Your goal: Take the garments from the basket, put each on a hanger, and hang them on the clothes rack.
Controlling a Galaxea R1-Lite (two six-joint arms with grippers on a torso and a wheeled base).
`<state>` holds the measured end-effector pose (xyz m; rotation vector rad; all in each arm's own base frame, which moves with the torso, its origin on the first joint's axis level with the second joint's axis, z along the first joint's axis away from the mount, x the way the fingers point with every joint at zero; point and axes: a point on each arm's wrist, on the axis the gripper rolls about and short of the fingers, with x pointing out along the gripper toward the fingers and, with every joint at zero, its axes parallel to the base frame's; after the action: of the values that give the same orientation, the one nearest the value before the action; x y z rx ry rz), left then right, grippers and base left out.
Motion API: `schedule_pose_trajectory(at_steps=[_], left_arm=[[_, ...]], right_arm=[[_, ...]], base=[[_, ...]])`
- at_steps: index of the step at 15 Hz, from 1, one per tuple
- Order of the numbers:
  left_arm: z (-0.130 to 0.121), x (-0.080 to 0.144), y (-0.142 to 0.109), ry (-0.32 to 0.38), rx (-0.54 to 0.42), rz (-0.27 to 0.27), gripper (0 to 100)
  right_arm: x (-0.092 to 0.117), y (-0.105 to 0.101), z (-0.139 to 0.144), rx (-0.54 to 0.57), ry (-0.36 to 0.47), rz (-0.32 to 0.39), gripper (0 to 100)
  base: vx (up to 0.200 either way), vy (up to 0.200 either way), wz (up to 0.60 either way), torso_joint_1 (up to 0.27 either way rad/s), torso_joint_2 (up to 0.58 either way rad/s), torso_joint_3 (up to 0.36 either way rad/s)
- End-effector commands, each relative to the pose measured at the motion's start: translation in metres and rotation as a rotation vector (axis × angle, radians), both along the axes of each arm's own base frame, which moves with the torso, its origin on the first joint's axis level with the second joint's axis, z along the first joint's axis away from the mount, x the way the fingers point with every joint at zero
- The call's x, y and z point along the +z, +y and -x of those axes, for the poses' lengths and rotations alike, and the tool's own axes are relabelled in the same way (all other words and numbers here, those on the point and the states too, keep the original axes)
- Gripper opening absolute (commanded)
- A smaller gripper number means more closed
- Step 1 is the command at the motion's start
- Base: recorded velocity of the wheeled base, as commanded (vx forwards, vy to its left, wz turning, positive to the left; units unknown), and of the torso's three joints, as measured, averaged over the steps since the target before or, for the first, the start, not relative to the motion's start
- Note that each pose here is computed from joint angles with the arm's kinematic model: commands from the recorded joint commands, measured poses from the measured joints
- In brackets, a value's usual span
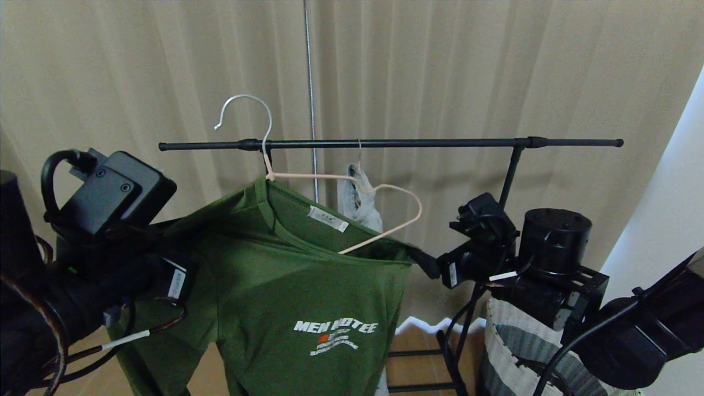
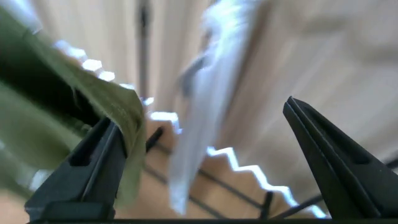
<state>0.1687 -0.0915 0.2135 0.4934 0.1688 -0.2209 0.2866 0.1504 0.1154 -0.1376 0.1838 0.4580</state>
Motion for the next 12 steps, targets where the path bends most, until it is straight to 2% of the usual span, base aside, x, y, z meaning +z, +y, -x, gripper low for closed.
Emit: schedule_pose_trajectory(at_steps=[1,2,6,8,10,12], left_arm=[[0.005,-0.009,0.003,0.023,0.001,-0.016,0],[0.006,-0.014,0.004,0.037,0.0,-0.034,0],[0.0,-0.023,0.021,0.051,0.061,-0.183,0],[-0.001,-0.025,0.022,0.057,0.067,-0.192,0],[-0.002,-0.025,0.021,0.058,0.073,-0.192,0],[-0.006,-0.022,0.019,0.057,0.085,-0.166,0]], right_arm=[[0.013,-0.012,-0.007,-0.043,-0.041,-0.02,100],[0.016,-0.016,-0.009,-0.054,-0.049,-0.024,100],[0.029,-0.021,-0.005,-0.057,-0.084,-0.04,100],[0.035,-0.019,0.005,-0.035,-0.095,-0.047,100],[0.043,-0.003,0.022,0.037,-0.094,-0.051,100],[0.051,0.015,0.045,0.131,-0.084,-0.049,100]], base=[[0.0,0.0,0.0,0.0,0.0,0.0],[0.0,0.0,0.0,0.0,0.0,0.0],[0.0,0.0,0.0,0.0,0.0,0.0],[0.0,0.0,0.0,0.0,0.0,0.0],[0.0,0.0,0.0,0.0,0.0,0.0],[0.0,0.0,0.0,0.0,0.0,0.0]])
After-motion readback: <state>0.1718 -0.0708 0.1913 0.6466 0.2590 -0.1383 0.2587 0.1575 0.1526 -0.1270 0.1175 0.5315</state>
